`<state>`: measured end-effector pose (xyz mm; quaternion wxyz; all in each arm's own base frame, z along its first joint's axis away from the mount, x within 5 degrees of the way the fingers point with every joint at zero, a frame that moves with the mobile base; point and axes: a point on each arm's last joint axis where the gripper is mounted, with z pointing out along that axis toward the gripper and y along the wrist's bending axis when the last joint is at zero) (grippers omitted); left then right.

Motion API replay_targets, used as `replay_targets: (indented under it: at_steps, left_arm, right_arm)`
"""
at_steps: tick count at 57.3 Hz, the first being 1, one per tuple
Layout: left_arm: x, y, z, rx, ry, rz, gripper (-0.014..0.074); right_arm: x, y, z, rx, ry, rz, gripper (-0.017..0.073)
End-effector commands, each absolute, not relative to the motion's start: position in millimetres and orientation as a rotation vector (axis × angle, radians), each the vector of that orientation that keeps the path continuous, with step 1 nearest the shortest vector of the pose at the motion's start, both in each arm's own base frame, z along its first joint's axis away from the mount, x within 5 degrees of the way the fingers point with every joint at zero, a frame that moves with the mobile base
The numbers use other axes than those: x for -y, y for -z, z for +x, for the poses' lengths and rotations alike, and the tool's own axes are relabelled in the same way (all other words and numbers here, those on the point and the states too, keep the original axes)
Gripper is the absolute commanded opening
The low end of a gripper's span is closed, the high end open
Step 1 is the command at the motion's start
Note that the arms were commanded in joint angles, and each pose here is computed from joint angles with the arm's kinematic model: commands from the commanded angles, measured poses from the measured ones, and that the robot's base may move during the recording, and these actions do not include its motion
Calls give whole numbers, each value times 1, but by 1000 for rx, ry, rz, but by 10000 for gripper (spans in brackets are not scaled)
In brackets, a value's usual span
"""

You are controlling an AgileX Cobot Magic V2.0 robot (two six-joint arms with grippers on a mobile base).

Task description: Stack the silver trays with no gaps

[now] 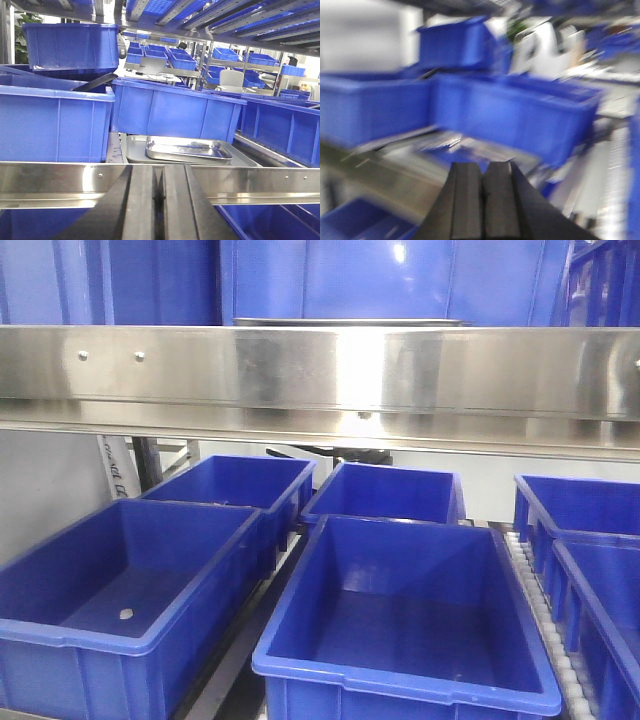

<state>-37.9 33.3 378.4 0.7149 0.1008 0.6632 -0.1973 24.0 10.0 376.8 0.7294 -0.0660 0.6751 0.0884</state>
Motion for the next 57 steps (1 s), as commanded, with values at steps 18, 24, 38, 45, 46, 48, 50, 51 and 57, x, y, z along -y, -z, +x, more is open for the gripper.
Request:
replay_targets:
  at_steps: [18,24,38,45,46,48,50,51,57]
  left_arm:
    - [-34,-379,-39,-1458,457,224,-6]
    - [-34,-379,-39,-1458,457,224,-6]
    - [-34,-379,-39,-1458,457,224,-6]
    - [-34,-379,-39,-1458,457,224,-6]
    - [-34,-379,-39,-1458,457,224,-6]
    - [-34,-379,-39,-1458,457,224,-6]
    - [-34,-379,-39,-1458,457,224,-6]
    - [-34,-379,-39,-1458,457,224,-6]
    - [-34,-379,-39,-1458,457,224,-6]
  right_arm:
    - [6,-298,51,-1438,75,117,-81]
    - [7,-274,54,-1430,98,117,-81]
    - [9,-224,55,-1428,114,123,-81]
    - [8,-213,56,-1482,128,99,-81]
    - [8,-213,56,-1483,137,86,-81]
    - [8,-213,56,-1483,137,79,-81]
    - [8,-213,56,-1483,135,77,-81]
    - [8,-214,56,-1475,134,76,-81]
    - [7,-213,56,-1482,121,83,-81]
